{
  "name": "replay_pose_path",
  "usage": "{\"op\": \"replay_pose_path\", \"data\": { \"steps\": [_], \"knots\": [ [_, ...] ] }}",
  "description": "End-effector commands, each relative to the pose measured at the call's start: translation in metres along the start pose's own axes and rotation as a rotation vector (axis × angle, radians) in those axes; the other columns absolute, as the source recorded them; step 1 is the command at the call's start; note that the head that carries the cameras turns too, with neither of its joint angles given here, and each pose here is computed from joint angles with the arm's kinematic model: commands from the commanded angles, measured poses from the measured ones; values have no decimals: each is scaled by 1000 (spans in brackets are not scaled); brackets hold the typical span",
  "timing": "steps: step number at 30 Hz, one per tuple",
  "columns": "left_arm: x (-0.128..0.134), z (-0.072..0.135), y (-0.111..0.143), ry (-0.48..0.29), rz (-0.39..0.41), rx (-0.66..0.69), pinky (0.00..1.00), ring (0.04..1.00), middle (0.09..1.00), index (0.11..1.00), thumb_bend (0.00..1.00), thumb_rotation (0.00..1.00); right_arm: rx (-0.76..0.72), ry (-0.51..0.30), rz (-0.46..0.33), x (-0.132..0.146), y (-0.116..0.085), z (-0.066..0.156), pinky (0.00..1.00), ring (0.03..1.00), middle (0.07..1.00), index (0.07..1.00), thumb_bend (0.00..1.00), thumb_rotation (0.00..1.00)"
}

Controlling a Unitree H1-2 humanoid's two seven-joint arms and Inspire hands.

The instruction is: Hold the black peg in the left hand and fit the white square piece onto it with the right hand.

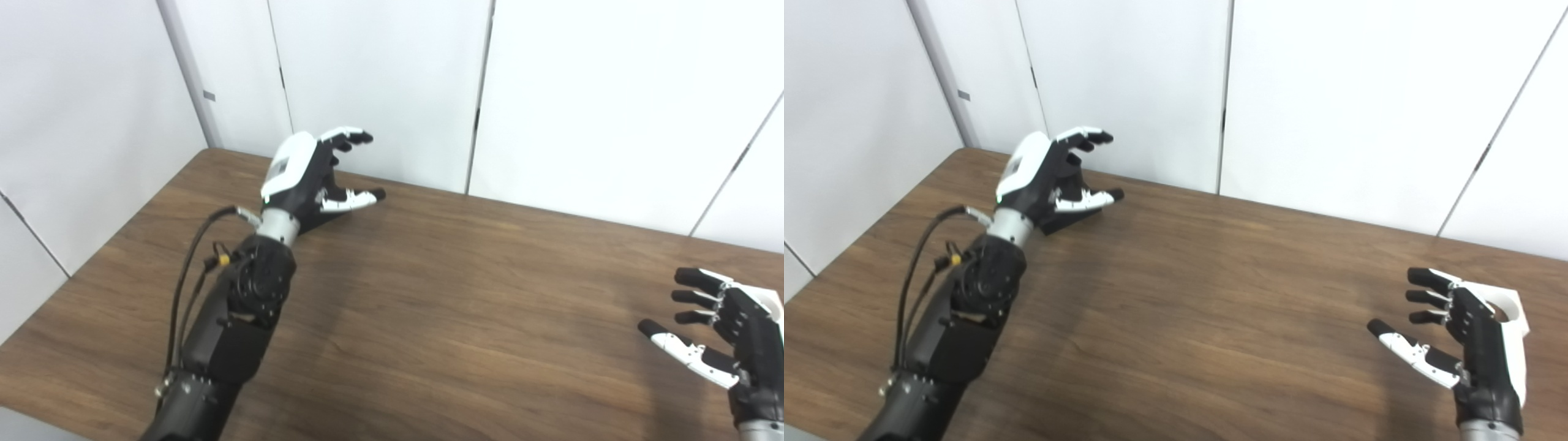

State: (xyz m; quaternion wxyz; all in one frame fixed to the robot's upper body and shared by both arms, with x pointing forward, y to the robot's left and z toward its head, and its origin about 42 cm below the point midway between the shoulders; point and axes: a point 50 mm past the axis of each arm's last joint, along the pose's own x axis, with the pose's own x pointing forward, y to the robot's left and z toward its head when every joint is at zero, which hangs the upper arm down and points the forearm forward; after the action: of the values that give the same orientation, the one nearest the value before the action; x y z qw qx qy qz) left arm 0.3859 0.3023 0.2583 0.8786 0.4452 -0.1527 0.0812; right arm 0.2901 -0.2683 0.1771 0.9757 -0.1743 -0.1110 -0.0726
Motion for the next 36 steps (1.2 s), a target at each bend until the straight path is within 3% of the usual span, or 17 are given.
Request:
{"op": "replay_pose_path", "data": {
  "steps": [1,7,10,20,27,31,36],
  "knots": [
    [18,9,26,-44,93,36,561,745,797,743,753,132,9,-62,-21,7,-5,16,538,665,724,679,560,0],
    [30,-2,42,-12,124,112,615,771,804,743,762,156,14,-67,-21,7,-4,17,531,663,724,680,553,0],
    [36,-10,49,3,134,150,595,772,812,747,762,179,18,-61,-22,6,-4,18,525,657,722,679,548,0],
    [52,-33,64,78,125,237,647,819,861,775,796,250,24,-71,-19,7,-5,19,510,653,717,666,554,0],
    [62,-46,69,172,91,306,755,950,949,834,856,398,18,-63,-18,5,-6,23,533,667,731,679,553,0],
    [65,-48,69,231,54,345,819,987,981,861,897,493,20,-64,-19,5,-6,25,541,671,736,681,552,0],
    [66,-55,65,272,28,381,854,994,989,867,929,534,26,-63,-22,5,-6,24,534,667,737,682,553,0]
  ]
}}
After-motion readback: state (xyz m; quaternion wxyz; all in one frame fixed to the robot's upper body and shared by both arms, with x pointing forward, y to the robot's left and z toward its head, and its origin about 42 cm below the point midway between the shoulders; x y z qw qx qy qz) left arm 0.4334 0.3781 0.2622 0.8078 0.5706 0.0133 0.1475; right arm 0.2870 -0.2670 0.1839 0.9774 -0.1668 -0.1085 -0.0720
